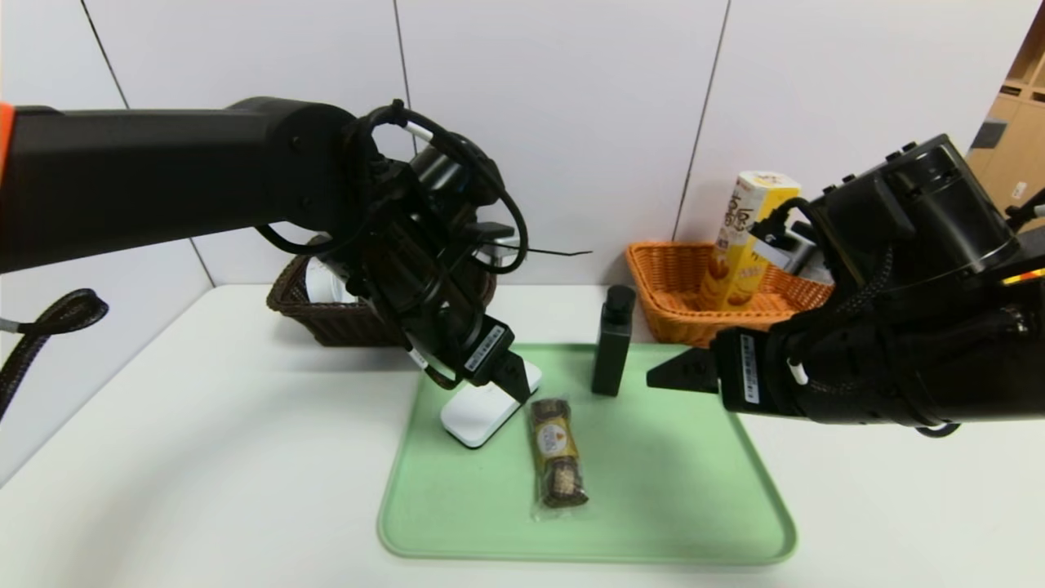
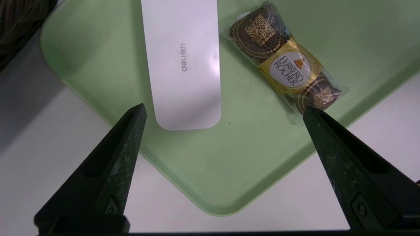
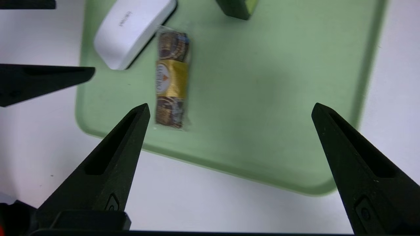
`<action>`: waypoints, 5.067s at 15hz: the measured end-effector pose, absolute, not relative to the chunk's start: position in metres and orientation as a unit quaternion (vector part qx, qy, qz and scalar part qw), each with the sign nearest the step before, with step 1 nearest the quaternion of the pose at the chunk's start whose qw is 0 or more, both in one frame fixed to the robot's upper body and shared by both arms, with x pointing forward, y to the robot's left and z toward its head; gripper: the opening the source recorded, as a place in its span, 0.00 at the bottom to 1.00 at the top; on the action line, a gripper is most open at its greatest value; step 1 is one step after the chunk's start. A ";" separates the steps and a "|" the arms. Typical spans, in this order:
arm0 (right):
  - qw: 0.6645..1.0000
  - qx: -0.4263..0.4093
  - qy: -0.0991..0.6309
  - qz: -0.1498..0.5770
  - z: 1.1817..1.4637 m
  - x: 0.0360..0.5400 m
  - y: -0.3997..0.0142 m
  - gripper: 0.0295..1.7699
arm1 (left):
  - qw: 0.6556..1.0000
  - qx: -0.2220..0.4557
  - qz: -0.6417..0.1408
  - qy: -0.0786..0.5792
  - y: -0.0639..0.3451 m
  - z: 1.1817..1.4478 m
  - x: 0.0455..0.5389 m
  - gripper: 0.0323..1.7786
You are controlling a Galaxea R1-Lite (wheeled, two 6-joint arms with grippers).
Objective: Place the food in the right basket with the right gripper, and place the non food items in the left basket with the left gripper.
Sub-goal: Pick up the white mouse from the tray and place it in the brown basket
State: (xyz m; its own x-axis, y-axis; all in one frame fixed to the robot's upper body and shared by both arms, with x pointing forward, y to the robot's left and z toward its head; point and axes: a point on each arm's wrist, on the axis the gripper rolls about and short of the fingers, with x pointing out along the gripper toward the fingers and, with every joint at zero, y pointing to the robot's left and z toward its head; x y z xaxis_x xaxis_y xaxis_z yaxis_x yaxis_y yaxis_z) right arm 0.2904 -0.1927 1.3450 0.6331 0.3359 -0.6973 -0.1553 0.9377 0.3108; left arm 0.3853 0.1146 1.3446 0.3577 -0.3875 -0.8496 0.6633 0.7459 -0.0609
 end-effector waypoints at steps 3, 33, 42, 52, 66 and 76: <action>0.910 0.076 0.393 0.110 1.342 0.289 -0.225 0.96 | 0.806 0.154 -0.314 0.478 0.118 1.331 0.400 0.95; 0.923 0.036 0.380 0.051 1.329 0.293 -0.292 0.96 | 0.773 0.198 -0.354 0.488 0.095 1.266 0.445 0.77; 0.920 0.040 0.386 0.063 1.327 0.291 -0.291 0.96 | 0.755 0.193 -0.367 0.509 0.102 1.279 0.431 0.56; 0.915 0.066 0.394 0.060 1.324 0.288 -0.293 0.96 | 0.887 0.049 -0.335 0.315 0.124 1.409 0.386 0.55; 0.913 0.088 0.388 0.091 1.328 0.284 -0.297 0.97 | 0.966 -0.009 -0.098 0.239 0.220 1.374 0.499 0.55; 0.911 0.111 0.383 0.105 1.328 0.288 -0.306 0.97 | 0.964 0.008 -0.065 0.257 0.222 1.309 0.548 0.68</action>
State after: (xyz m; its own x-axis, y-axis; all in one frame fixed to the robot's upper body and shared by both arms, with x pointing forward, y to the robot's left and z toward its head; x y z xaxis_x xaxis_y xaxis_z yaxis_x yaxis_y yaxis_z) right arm 0.2881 -0.3061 1.3282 0.6849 0.2756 -0.6745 -0.1060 0.9536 0.2819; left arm 0.5484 0.2222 1.3089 0.8594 -0.1204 -0.4969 0.1290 0.9915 -0.0172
